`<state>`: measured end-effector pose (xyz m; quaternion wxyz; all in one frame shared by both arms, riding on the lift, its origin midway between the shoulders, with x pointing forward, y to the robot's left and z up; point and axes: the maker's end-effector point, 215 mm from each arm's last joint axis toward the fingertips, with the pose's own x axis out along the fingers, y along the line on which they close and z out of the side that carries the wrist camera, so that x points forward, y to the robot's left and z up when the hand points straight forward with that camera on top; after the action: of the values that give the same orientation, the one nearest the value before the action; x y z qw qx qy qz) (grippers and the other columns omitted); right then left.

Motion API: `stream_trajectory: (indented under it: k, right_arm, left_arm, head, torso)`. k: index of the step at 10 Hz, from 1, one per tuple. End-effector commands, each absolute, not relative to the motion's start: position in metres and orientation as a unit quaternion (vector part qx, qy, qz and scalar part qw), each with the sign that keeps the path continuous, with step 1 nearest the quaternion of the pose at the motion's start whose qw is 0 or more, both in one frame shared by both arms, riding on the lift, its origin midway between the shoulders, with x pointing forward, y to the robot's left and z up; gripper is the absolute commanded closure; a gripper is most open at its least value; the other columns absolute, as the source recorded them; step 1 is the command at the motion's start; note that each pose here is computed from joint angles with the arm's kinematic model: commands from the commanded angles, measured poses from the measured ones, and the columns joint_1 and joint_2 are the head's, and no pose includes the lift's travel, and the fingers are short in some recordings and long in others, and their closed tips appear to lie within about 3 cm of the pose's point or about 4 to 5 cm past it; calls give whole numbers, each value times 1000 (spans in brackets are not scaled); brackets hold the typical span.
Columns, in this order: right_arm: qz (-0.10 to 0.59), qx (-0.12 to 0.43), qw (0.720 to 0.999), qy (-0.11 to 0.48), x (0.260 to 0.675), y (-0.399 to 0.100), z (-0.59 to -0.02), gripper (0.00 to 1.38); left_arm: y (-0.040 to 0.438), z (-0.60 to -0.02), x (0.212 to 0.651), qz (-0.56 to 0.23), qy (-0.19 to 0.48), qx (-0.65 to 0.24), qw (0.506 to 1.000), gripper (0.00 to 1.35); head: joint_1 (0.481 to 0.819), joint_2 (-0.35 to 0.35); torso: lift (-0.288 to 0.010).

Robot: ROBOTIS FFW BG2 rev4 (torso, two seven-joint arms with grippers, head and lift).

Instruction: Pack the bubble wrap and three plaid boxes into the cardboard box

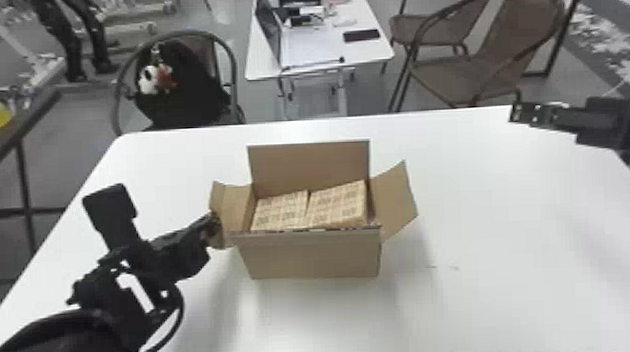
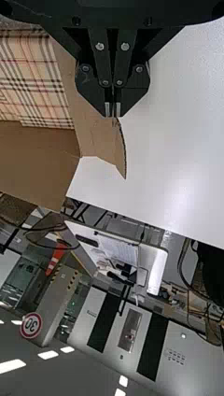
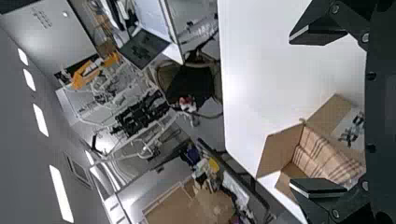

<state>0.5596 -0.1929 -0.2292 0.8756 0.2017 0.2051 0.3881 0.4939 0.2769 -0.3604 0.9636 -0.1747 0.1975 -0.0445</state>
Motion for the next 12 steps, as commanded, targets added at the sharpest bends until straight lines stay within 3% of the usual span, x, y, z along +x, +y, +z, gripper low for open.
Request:
stream_trajectory:
  k: [1,2,3,5,8,12]
  right_arm:
    - [317,137,923,170,552,-231,-273,209]
    - [242,69,960,125,546,-265,-292,209]
    - [181,37,979,82,533,-289,-308,209]
    - [141,11,990,7,503,-302,-327,209]
    - [136,0,991,4,501,-293,-343,209]
    - [145,-7,989,24,503,-288,-355,209]
  left_arm:
    - [279,-359,494,-43,194,-178,964,1220]
    - [281,-360,492,-40,192,-179,964,1220]
    - [283,-362,490,-38,192,-180,964,1220]
    - [286,-359,491,-34,189,-183,964,1220]
    - [316,-350,494,43,157,-193,967,1220]
    - [386,-320,488,176,27,-234,956,1220]
  head:
    - [690,89]
    - [695,69]
    - [695,37]
    - [695,-4]
    - [695,4]
    - [695,71]
  torso:
    - [-148]
    - [-148]
    - [-148]
    - [-148]
    - [-148]
    - [-148]
